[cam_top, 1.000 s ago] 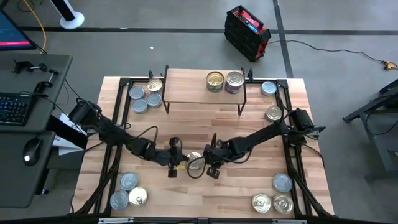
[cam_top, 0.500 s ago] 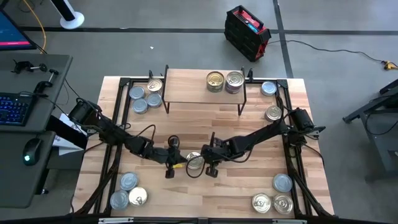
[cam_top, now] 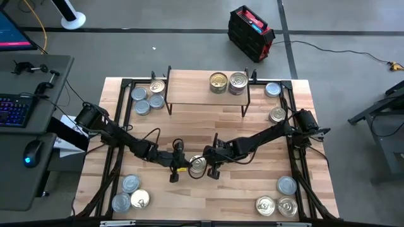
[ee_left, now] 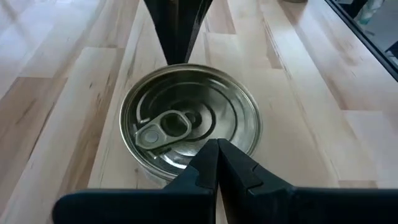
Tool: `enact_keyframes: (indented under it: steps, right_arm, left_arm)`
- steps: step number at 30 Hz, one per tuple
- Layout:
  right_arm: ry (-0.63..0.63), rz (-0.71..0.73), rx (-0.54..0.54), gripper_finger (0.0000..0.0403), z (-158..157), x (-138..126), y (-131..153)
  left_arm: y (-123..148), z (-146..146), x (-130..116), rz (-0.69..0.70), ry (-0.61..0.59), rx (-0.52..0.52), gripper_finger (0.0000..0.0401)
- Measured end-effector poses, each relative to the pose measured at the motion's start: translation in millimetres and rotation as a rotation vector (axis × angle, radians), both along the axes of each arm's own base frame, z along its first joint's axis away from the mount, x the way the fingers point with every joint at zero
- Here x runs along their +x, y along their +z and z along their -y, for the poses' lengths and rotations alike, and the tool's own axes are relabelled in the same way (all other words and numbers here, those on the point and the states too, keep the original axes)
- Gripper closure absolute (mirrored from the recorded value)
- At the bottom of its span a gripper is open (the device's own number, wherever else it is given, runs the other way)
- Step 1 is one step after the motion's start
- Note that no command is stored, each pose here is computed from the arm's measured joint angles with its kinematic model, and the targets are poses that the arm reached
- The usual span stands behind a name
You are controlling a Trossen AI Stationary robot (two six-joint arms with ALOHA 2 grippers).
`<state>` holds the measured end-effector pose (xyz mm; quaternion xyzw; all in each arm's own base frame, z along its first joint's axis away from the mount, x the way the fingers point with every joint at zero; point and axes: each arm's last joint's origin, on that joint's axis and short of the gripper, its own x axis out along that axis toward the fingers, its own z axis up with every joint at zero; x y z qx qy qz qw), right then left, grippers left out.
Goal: Stack canned seafood by type on shelf
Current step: Stack the blue pink tuna can on top of the other blue pink tuna can on the shelf
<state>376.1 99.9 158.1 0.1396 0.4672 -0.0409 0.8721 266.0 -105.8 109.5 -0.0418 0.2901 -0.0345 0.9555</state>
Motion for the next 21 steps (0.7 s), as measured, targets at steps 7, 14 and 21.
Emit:
enact_keyframes:
  steps: [7,14,21]
  right_arm:
    - [0.029,0.099,0.056,0.0403,-4,7,32]
    - [0.063,0.172,0.052,0.0403,-6,15,47]
    - [0.068,0.156,0.024,0.0403,-2,5,62]
  left_arm:
    - [-2,1,-2,-0.023,-0.011,0.008,0.0401]
    - [-6,5,-7,-0.061,0.003,-0.009,0.0401]
    - [-3,18,-11,-0.039,-0.051,-0.009,0.0401]
